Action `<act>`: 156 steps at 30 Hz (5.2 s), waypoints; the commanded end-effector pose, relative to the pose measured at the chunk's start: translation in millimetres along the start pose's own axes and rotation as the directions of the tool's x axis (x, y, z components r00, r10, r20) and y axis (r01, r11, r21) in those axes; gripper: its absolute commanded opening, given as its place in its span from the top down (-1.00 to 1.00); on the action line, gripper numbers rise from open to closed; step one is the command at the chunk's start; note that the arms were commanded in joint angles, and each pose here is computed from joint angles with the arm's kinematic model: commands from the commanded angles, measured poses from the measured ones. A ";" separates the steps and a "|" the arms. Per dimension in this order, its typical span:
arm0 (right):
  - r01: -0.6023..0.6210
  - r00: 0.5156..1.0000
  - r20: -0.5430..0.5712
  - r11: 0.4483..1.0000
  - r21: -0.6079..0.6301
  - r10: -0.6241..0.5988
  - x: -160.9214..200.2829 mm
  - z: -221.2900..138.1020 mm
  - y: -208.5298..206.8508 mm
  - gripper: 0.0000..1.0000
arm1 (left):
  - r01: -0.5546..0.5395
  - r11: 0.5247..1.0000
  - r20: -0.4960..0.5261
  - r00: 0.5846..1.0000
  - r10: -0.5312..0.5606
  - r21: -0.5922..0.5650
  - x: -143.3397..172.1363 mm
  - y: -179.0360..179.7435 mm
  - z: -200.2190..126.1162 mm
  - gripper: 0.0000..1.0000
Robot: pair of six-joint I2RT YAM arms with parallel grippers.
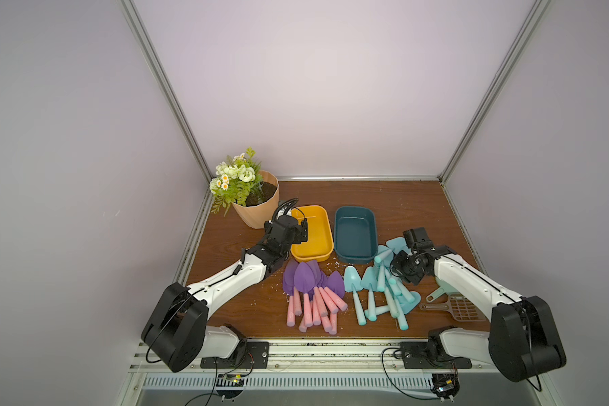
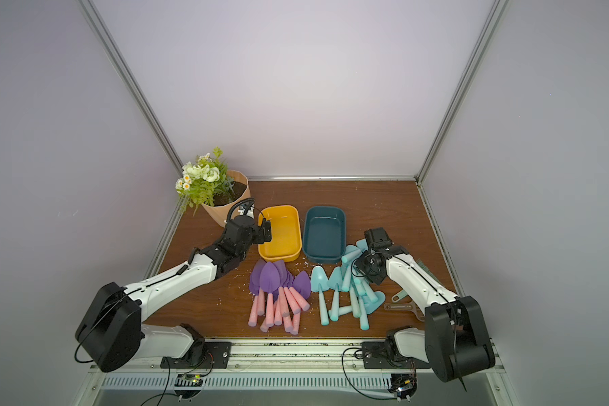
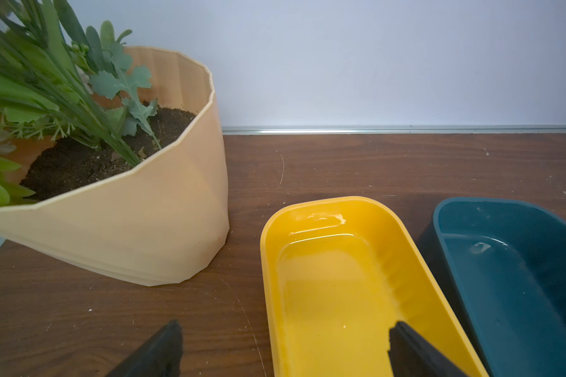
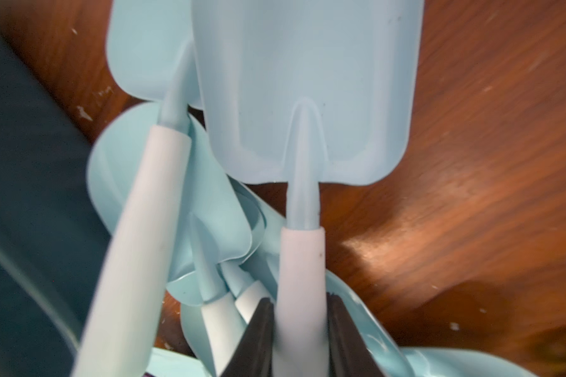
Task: Sort the small shovels by color and place them into the storage box
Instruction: Pick up the shovel from the center of the board, then place the shovel in the storage box, then pick up the shovel from the center of the board, then place the shovel in the storage box.
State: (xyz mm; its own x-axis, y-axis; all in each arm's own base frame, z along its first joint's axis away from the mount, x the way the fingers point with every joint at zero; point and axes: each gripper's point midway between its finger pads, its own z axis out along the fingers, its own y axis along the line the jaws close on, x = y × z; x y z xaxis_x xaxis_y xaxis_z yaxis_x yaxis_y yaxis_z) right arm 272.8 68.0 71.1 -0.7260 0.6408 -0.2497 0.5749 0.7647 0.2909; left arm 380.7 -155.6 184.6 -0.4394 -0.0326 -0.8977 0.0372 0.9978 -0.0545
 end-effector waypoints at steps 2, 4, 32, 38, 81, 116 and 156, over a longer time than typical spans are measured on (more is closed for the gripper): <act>0.069 0.986 0.147 0.996 0.062 -0.077 -32.9 -41.1 3.3 0.96 | 0.024 1.000 -0.026 0.999 -0.024 -0.002 -5.1 -6.7 2.3 -0.99; 0.105 0.976 0.184 0.993 0.050 -0.113 -44.3 -55.5 16.1 0.98 | 0.027 1.000 -0.045 0.999 -0.026 0.003 -4.1 -9.0 3.0 -0.99; 0.584 0.811 0.034 0.806 -0.100 -0.584 0.6 46.6 206.6 1.00 | 0.037 0.999 -0.267 0.963 -0.029 0.025 37.5 1.7 -18.6 -0.99; 0.593 0.805 0.010 0.802 -0.081 -0.594 1.5 57.3 206.9 0.52 | 0.071 0.995 -0.312 0.949 -0.046 0.067 53.7 0.0 -31.3 -1.00; 0.636 0.771 0.207 0.744 -0.203 -0.603 -23.2 -54.4 196.7 0.28 | 0.357 0.928 -0.756 0.636 -0.155 0.109 186.5 -62.2 -163.6 -0.51; 0.655 0.755 0.210 0.732 -0.186 -0.622 -23.3 -60.2 164.2 0.28 | 0.272 0.962 -0.825 0.549 -0.137 0.022 222.2 -70.1 -144.8 0.51; 0.549 0.815 0.304 0.824 -0.137 -0.493 -41.5 -93.5 139.7 0.27 | 0.286 0.958 -0.650 0.729 -0.214 0.005 73.4 -95.1 90.2 1.00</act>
State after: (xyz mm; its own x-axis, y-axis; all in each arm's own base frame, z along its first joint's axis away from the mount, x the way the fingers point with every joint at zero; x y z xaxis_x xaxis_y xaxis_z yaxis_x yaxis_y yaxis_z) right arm 353.3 153.1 203.6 -0.7766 0.1275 -0.6169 -0.0225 0.9730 0.2295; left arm 421.0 -259.9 65.1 -0.9326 -0.1545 -0.3262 -0.0655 0.9612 -0.2680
